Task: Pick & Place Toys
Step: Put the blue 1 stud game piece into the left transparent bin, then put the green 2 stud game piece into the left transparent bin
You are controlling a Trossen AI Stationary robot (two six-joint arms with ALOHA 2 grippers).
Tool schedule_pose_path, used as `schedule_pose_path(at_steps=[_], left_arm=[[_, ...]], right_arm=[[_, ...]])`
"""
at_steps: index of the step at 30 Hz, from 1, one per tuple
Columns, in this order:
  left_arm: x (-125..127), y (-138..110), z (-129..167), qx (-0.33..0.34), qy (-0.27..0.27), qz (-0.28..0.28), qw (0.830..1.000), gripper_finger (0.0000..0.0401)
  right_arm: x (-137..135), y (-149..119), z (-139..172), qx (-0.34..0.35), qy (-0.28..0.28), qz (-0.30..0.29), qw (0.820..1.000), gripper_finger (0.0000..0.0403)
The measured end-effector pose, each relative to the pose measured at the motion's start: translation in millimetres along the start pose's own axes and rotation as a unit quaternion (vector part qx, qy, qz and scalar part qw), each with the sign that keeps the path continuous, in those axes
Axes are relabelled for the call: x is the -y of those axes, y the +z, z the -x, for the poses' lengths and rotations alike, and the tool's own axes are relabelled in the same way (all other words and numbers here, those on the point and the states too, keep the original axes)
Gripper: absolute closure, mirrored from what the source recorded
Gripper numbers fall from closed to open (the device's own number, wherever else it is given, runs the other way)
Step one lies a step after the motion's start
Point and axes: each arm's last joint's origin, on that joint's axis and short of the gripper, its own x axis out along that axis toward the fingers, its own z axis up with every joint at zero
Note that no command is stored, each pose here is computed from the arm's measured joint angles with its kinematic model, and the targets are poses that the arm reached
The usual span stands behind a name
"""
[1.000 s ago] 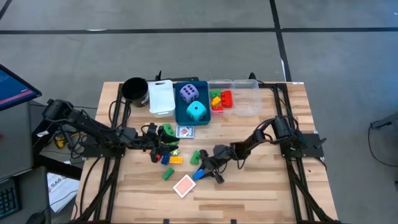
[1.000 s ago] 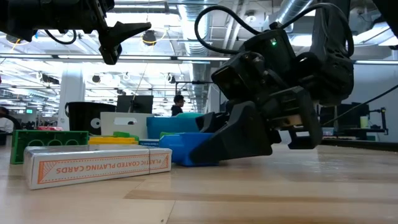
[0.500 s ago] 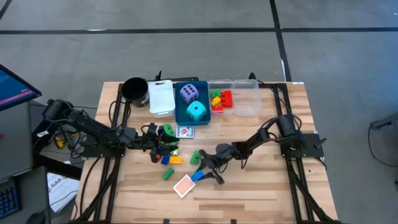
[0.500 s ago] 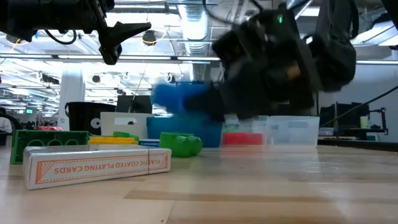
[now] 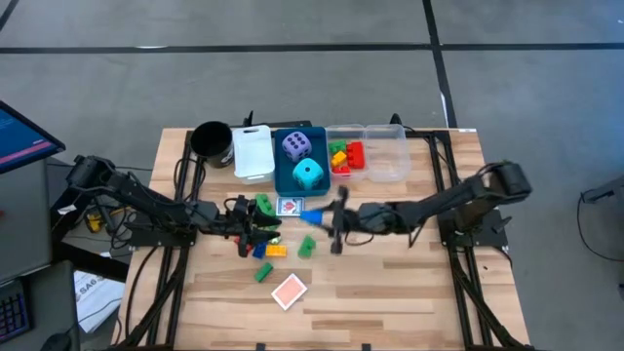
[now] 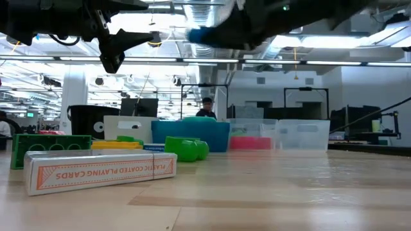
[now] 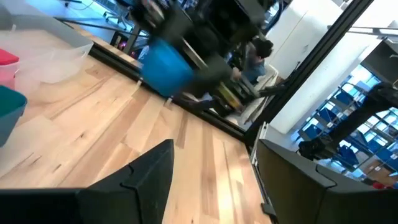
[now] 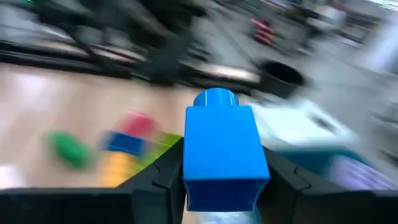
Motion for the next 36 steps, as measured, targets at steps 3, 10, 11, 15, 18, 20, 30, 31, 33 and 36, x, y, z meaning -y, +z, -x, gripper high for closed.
schedule_pose_path(at_steps=[3, 10, 11, 15, 18, 20, 30, 31, 33, 36], left_arm=[[-0.2, -0.2, 0.0, -0.001, 0.001, -0.002, 1.0, 0.0178], [-0.5, -0.6, 0.0, -0.003, 0.003, -0.005, 1.0, 0.0178], [-0.5, -0.7, 0.0, -0.003, 0.003, -0.005, 1.0, 0.0178], [-0.5, -0.7, 0.0, -0.003, 0.003, -0.005, 1.0, 0.0178], [-1.1, -1.6, 0.0, -0.007, 0.006, -0.007, 1.0, 0.0178], [-1.2, -1.6, 0.0, -0.008, 0.007, -0.007, 1.0, 0.0178], [-2.3, -3.1, 0.0, -0.014, 0.014, -0.01, 1.0, 0.0178], [-2.3, -3.0, 0.1, -0.014, 0.014, -0.01, 1.0, 0.0178], [-2.2, -3.0, 0.0, -0.013, 0.014, -0.01, 1.0, 0.0178], [-2.3, -3.0, 0.0, -0.013, 0.015, -0.011, 1.0, 0.0178]], right_arm=[[15.8, 4.0, 11.5, -0.036, -0.093, -0.008, 0.995, 0.0275], [66.5, -10.4, 5.9, -0.1, -0.216, -0.065, 0.969, 0.0253], [75.1, -14.3, 4.3, -0.112, -0.229, -0.073, 0.964, 0.025], [104.7, -35.4, -5.6, -0.157, -0.272, -0.095, 0.944, 0.0254], [122.1, -39.6, -11.8, -0.153, -0.258, -0.139, 0.944, 0.0265], [126.7, -47.7, -13.6, -0.17, -0.242, -0.152, 0.943, 0.0268], [133.2, -89.3, -33.4, -0.243, -0.259, -0.166, 0.92, 0.0209], [133.4, -92.8, -35.6, -0.244, -0.261, -0.177, 0.917, 0.0204], [133.1, -95.5, -39.4, -0.243, -0.245, -0.196, 0.918, 0.0194], [131.6, -96.2, -41.8, -0.238, -0.236, -0.203, 0.92, 0.0182]])
